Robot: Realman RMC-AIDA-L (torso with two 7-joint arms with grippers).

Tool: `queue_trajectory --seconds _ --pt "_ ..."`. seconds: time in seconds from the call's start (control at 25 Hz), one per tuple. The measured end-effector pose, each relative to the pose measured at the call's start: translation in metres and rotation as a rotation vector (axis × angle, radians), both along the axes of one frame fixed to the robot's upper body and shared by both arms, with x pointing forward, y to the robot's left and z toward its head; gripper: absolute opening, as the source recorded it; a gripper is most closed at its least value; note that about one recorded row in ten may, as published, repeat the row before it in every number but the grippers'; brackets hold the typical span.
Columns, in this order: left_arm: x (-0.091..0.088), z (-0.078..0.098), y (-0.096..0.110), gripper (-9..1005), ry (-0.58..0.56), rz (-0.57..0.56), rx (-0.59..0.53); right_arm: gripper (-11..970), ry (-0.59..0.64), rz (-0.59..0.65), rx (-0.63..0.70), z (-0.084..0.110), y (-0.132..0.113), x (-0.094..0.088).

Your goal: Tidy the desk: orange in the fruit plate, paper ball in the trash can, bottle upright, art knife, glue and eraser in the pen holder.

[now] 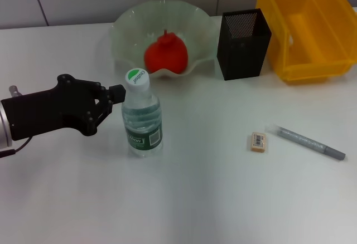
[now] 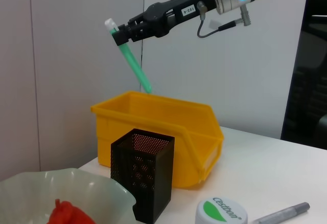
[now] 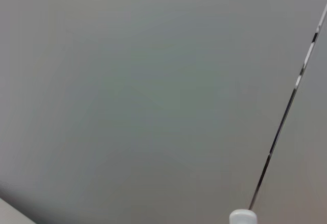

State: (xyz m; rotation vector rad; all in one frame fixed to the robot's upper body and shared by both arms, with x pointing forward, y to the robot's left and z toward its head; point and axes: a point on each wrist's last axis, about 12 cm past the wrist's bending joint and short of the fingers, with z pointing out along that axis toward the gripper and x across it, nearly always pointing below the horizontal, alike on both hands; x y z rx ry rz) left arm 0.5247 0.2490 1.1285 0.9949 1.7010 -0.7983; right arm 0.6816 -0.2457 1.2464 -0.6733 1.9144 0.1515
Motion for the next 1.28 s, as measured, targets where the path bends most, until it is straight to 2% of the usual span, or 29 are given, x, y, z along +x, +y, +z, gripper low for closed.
queue_trajectory --seconds 0.36,0.52,0.88,1.28 --pt "0.002 0.002 0.0 22 -0.006 0.004 -0.013 208 0.037 0.03 0.105 -0.021 -0.002 0.003" --pt "0.003 0.002 -0.001 22 -0.008 0.001 -0.011 209 0.039 0.05 0.139 -0.023 0.001 0.004" --pt "0.005 -0.004 0.005 23 0.003 0.019 -0.02 212 0.057 0.082 0.178 -0.03 0.011 0.005" --pt "0.007 -0.005 0.003 24 0.0 0.016 -0.018 214 0.111 0.09 0.195 -0.055 0.013 0.001"
